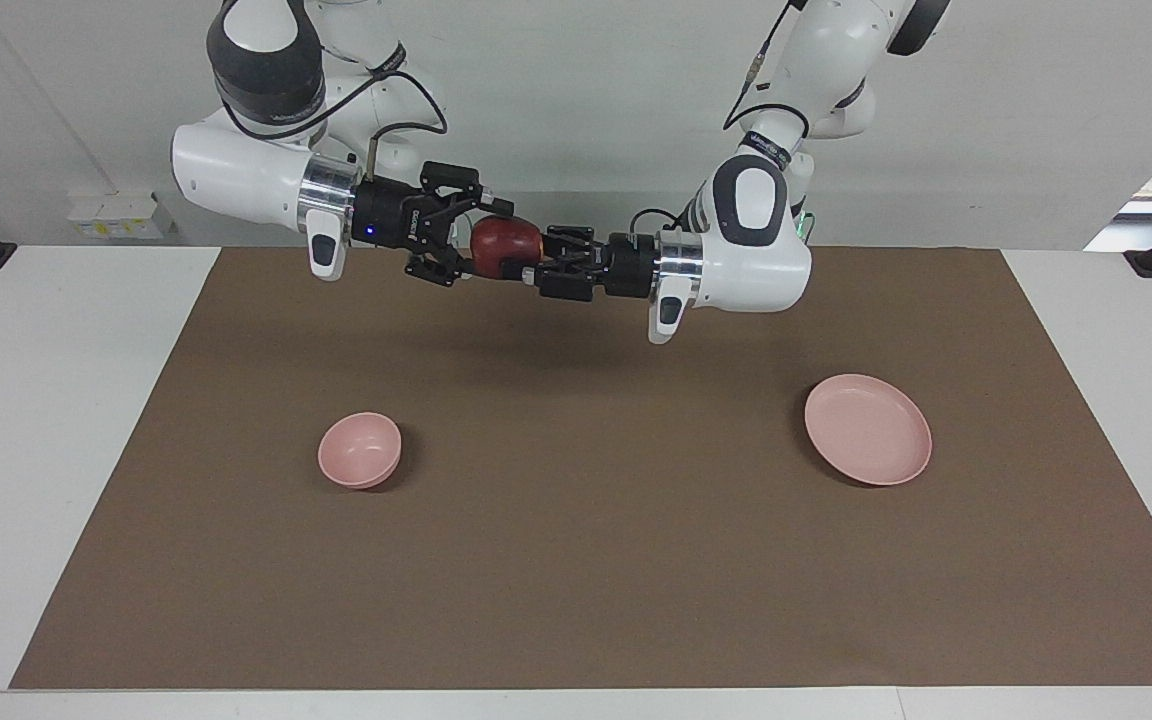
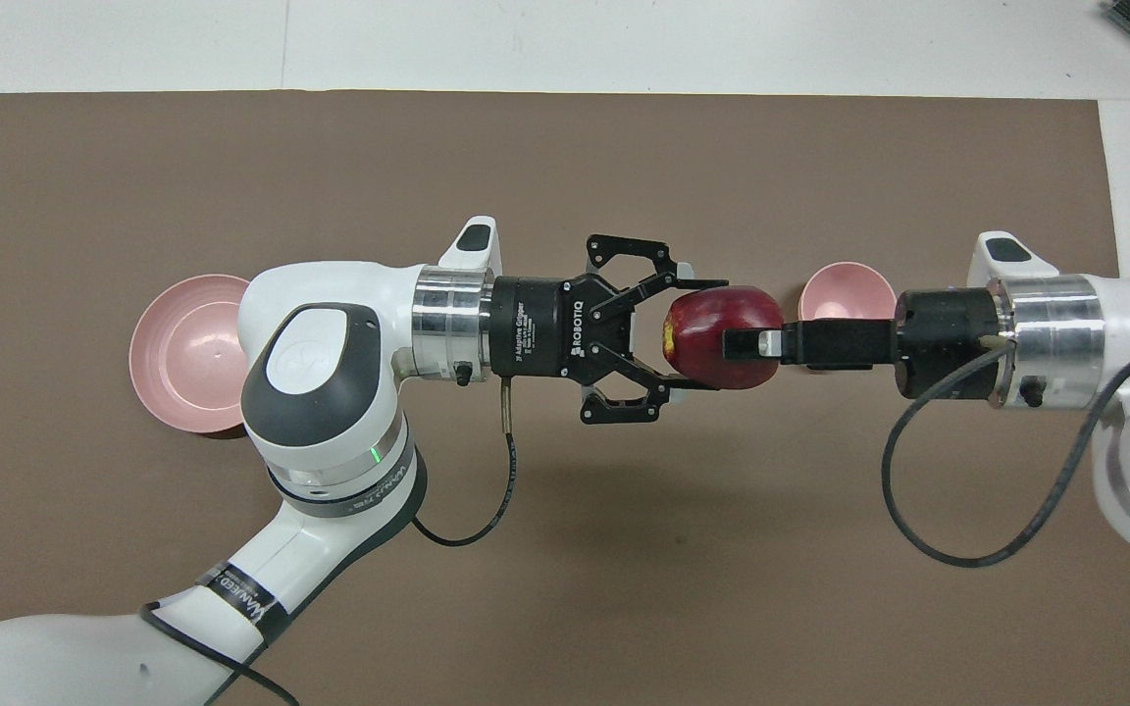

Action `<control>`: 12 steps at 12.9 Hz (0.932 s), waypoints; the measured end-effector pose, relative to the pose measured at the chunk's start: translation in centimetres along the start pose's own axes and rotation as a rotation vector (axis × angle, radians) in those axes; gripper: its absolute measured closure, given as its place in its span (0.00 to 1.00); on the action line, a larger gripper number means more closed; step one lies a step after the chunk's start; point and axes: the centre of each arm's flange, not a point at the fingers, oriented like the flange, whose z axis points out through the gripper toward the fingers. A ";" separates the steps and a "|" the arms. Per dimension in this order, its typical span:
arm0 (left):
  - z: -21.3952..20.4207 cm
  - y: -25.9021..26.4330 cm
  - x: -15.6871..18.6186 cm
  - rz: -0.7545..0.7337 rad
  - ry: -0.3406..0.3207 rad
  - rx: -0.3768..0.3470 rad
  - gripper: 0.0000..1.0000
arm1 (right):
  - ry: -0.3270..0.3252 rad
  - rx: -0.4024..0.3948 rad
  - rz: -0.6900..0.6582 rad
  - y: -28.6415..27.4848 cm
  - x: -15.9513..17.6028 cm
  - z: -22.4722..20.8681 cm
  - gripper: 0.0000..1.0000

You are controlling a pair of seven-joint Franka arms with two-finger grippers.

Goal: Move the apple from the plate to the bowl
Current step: 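Open the left gripper while the right gripper pulls the apple away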

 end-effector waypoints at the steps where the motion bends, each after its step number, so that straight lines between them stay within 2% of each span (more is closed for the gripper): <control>1: 0.0 0.0 0.0 0.000 0.000 0.000 0.26 | 0.000 0.000 0.000 0.0 0.0 0.0 0.14; 3: 0.0 0.0 0.0 0.000 0.001 -0.001 0.26 | 0.001 0.001 0.001 0.0 0.0 0.0 0.14; 6: 0.0 0.0 0.0 0.005 0.007 -0.006 0.00 | 0.006 0.000 0.002 0.1 0.0 -0.1 0.14; 9: -0.3 0.3 0.0 0.012 0.018 -0.017 0.00 | 0.030 -0.007 0.005 0.3 0.3 -0.7 0.14; 12: -1.2 1.2 -0.8 0.041 0.081 -0.066 0.00 | 0.112 -0.045 0.016 1.2 1.1 -2.1 0.15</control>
